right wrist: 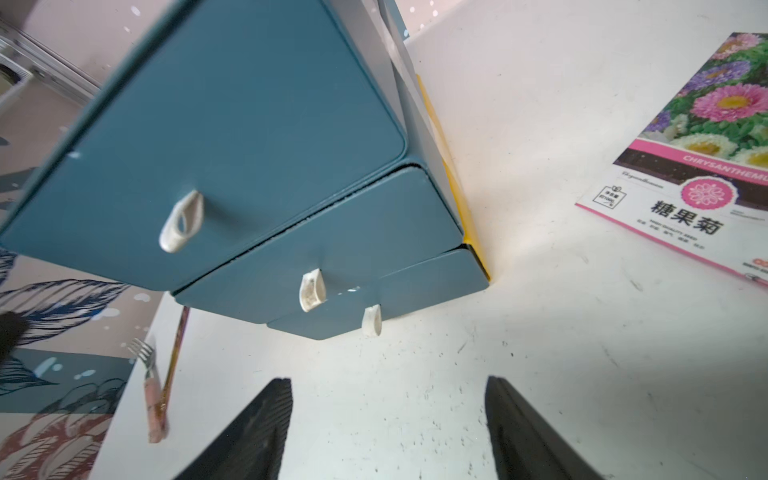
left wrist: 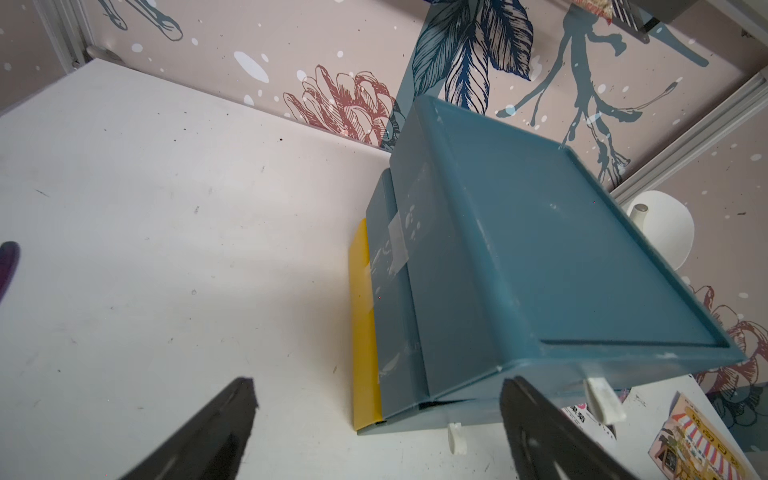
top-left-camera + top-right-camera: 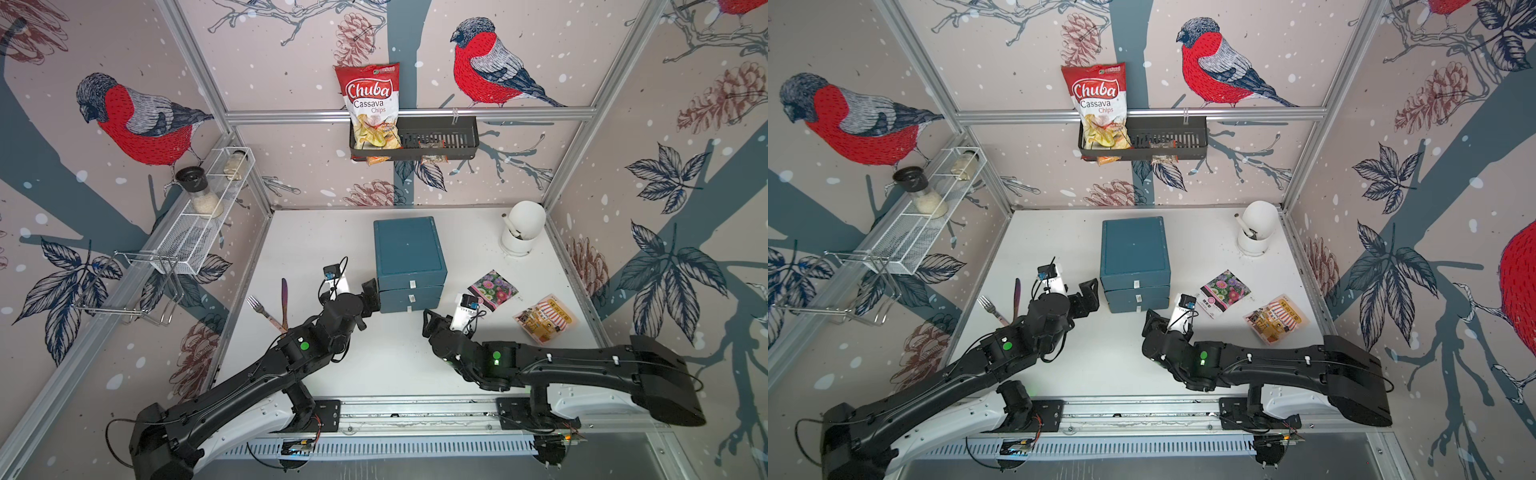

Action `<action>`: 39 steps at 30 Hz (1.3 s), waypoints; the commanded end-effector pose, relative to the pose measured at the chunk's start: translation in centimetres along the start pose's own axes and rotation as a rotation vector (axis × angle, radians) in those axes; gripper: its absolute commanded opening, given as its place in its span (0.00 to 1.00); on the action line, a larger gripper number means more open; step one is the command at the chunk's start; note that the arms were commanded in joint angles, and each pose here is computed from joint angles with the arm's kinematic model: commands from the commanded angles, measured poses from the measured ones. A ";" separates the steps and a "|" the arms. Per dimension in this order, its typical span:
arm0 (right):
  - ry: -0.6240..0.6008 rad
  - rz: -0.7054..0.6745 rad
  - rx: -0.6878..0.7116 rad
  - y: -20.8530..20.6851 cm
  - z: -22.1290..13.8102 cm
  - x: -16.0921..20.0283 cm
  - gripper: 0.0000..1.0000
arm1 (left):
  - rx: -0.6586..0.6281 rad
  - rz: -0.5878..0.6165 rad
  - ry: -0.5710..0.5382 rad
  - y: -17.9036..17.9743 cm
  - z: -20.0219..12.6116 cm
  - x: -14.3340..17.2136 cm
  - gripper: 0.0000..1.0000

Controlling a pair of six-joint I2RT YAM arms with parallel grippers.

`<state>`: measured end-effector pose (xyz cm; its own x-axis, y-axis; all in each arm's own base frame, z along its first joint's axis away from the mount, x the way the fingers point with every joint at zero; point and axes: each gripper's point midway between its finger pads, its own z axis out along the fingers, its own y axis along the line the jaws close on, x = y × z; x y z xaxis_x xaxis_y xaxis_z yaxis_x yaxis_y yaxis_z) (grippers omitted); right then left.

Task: Take the seed bags out of the drawer
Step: Open the drawer in the storage box.

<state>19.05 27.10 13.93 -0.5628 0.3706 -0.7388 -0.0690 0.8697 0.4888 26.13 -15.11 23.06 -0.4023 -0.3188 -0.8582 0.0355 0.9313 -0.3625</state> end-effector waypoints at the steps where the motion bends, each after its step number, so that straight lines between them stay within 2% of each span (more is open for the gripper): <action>1: 0.025 -0.090 0.006 1.3 0.6 0.5 0.78 | -0.046 0.039 0.041 0.9 -0.7 -0.6 0.97; 5: 0.015 -0.141 0.025 2.8 0.7 0.0 0.78 | -0.079 -0.006 -0.045 2.0 -2.4 -3.6 0.97; 8: 0.009 -0.118 0.016 3.2 0.5 -0.4 0.78 | -0.061 -0.025 -0.114 2.2 -3.4 -5.8 0.97; 10: 0.007 -0.085 0.010 2.5 0.4 -0.2 0.78 | -0.034 -0.016 -0.118 1.8 -3.3 -6.5 0.97; 13: 0.019 -0.041 0.009 1.1 0.8 0.5 0.79 | -0.015 -0.046 -0.047 1.7 -1.7 -6.0 0.97; 17: 0.029 -0.026 -0.042 1.6 0.8 0.7 0.79 | 0.064 -0.086 0.103 0.5 0.9 -3.5 0.97; 22: 0.011 -0.039 -0.051 1.9 0.6 0.7 0.78 | 0.119 -0.115 0.131 -0.4 1.9 -2.7 0.96; 23: 0.022 -0.041 -0.063 2.0 0.6 0.9 0.78 | 0.131 -0.120 0.144 -0.7 2.1 -2.7 0.92; 30: 0.121 0.038 -0.297 4.6 0.5 2.7 0.76 | 0.208 -0.127 0.177 -2.4 2.8 -3.2 0.86; 33: 0.112 0.056 -0.329 4.5 0.2 2.8 0.75 | 0.273 -0.135 0.189 -3.6 2.6 -3.3 0.83; 39: 0.116 0.111 -0.388 3.5 0.7 2.7 0.76 | 0.301 -0.129 0.219 -3.7 2.5 -2.3 0.77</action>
<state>17.84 30.07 11.13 -0.6675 0.3447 -0.6600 -0.2523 0.7293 0.6360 29.38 -17.54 24.58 -0.6102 -0.3483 -0.7115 0.1765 0.8158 -0.5507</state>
